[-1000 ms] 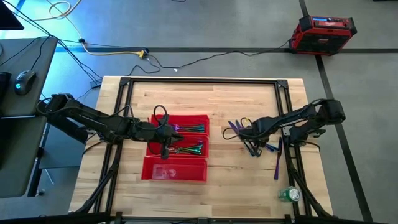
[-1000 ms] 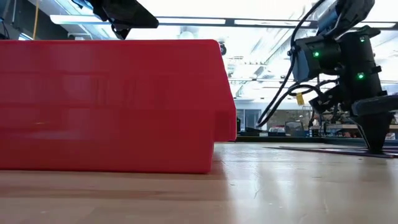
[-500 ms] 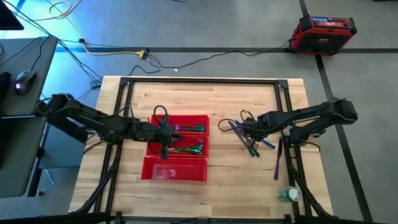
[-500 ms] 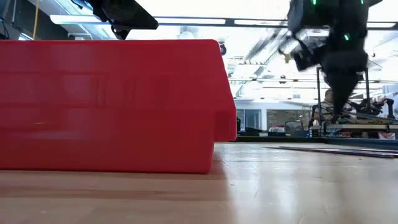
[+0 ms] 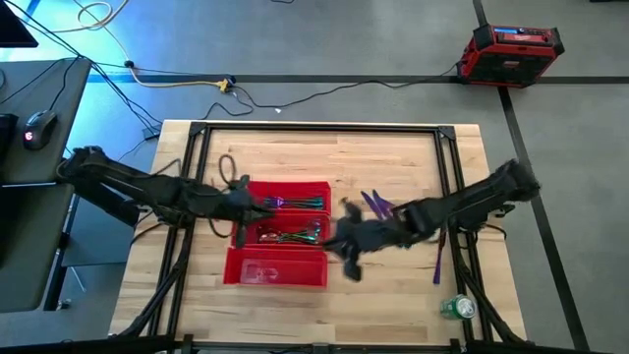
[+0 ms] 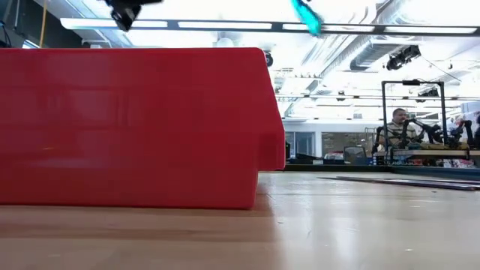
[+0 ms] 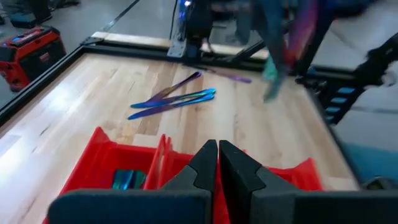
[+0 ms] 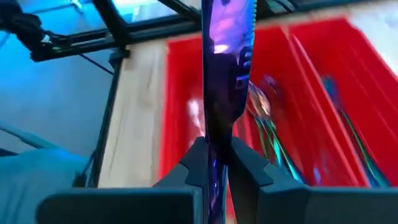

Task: Sort silverware
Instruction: Put the purple table knife into the bottom red bin

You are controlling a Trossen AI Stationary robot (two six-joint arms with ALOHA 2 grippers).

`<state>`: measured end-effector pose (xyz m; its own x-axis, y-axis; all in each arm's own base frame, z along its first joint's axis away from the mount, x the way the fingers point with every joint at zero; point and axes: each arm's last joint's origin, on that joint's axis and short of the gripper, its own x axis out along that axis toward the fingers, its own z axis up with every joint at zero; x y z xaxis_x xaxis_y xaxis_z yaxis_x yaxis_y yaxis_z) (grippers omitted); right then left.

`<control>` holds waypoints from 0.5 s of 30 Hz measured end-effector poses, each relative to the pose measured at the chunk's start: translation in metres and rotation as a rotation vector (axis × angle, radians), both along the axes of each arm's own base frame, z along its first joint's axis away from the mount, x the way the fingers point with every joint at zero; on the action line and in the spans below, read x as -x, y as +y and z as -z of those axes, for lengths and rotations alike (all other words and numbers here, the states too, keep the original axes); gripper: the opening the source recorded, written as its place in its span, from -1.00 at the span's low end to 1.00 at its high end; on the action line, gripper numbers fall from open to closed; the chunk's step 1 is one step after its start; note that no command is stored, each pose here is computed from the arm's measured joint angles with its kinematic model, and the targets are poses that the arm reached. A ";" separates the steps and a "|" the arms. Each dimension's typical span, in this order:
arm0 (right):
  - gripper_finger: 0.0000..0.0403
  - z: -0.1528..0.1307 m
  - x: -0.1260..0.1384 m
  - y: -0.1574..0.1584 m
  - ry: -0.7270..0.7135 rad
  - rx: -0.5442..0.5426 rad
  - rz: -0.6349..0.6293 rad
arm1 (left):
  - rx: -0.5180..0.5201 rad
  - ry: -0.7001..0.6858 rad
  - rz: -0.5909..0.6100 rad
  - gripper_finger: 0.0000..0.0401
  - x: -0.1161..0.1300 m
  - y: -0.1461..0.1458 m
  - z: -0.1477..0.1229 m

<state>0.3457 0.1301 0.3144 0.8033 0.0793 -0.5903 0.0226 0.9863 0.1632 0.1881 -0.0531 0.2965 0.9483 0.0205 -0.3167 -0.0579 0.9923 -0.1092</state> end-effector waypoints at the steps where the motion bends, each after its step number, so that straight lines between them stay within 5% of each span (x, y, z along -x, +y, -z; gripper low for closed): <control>1: -0.91 -0.002 -0.013 0.007 -0.006 0.016 -0.017 | 0.010 -0.014 0.011 -1.00 0.006 -0.001 -0.003; 8: -0.91 0.012 -0.092 0.027 0.148 0.045 -0.098 | 0.033 -0.062 0.053 -1.00 0.039 -0.007 -0.016; 15: -0.91 0.051 -0.138 0.023 0.344 -0.023 -0.135 | -0.014 -0.066 0.004 -1.00 0.053 -0.011 -0.017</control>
